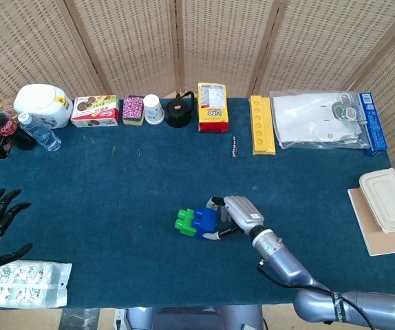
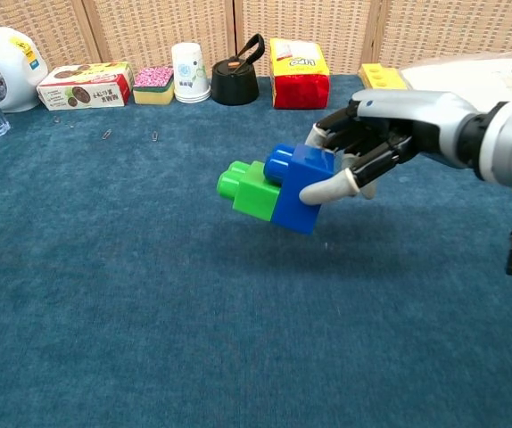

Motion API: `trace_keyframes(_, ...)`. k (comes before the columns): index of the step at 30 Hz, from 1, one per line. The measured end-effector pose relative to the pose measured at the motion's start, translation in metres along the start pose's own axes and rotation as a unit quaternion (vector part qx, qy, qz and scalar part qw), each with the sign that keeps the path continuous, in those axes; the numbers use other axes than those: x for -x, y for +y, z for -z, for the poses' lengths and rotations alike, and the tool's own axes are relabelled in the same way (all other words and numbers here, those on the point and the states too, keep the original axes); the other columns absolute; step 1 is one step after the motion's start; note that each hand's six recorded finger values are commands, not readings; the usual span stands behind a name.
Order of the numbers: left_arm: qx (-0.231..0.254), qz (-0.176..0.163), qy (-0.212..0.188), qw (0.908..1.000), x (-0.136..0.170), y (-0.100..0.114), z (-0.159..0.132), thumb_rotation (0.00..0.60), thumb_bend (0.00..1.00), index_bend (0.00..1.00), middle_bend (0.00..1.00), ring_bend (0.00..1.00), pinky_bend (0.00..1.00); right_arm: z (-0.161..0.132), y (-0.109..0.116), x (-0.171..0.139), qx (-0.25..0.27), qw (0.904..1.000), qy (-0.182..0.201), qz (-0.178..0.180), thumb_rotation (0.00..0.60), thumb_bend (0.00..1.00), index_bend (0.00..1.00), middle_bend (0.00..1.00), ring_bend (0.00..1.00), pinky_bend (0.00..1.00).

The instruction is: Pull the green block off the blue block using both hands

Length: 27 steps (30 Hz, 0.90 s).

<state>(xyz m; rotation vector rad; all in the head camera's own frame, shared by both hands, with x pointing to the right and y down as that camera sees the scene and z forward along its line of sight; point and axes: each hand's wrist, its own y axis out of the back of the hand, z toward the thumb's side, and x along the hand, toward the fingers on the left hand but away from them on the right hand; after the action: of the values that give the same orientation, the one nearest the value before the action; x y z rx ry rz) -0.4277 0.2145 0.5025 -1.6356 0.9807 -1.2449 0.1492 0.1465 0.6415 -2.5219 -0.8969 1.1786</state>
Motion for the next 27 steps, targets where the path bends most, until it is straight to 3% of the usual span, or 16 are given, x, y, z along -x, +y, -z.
trace_keyframes(5,-0.013,0.004,-0.051,0.9986,-0.015,0.0,-0.026,0.6,0.2,0.27,0.13,0.09,0.18,-0.002,0.007,-0.01,0.046,0.9989,0.005,-0.011,0.443,0.22,0.58,0.58,0.6,0.57)
trace_keyframes(11,-0.014,0.015,-0.131,0.9911,-0.045,-0.006,-0.069,0.6,0.23,0.39,0.16,0.11,0.19,-0.009,0.012,-0.022,0.117,0.9926,0.016,-0.03,0.442,0.22,0.58,0.58,0.6,0.57)
trace_keyframes(18,0.028,0.011,-0.228,0.9732,-0.086,-0.014,-0.135,0.6,0.23,0.41,0.16,0.11,0.19,-0.021,0.018,-0.037,0.162,0.9847,0.04,-0.048,0.442,0.22,0.58,0.58,0.6,0.57)
trace_keyframes(27,0.067,0.005,-0.306,0.9497,-0.119,-0.025,-0.205,0.6,0.23,0.41,0.16,0.11,0.19,-0.025,0.024,-0.042,0.186,0.98,0.049,-0.052,0.438,0.22,0.58,0.58,0.6,0.57)
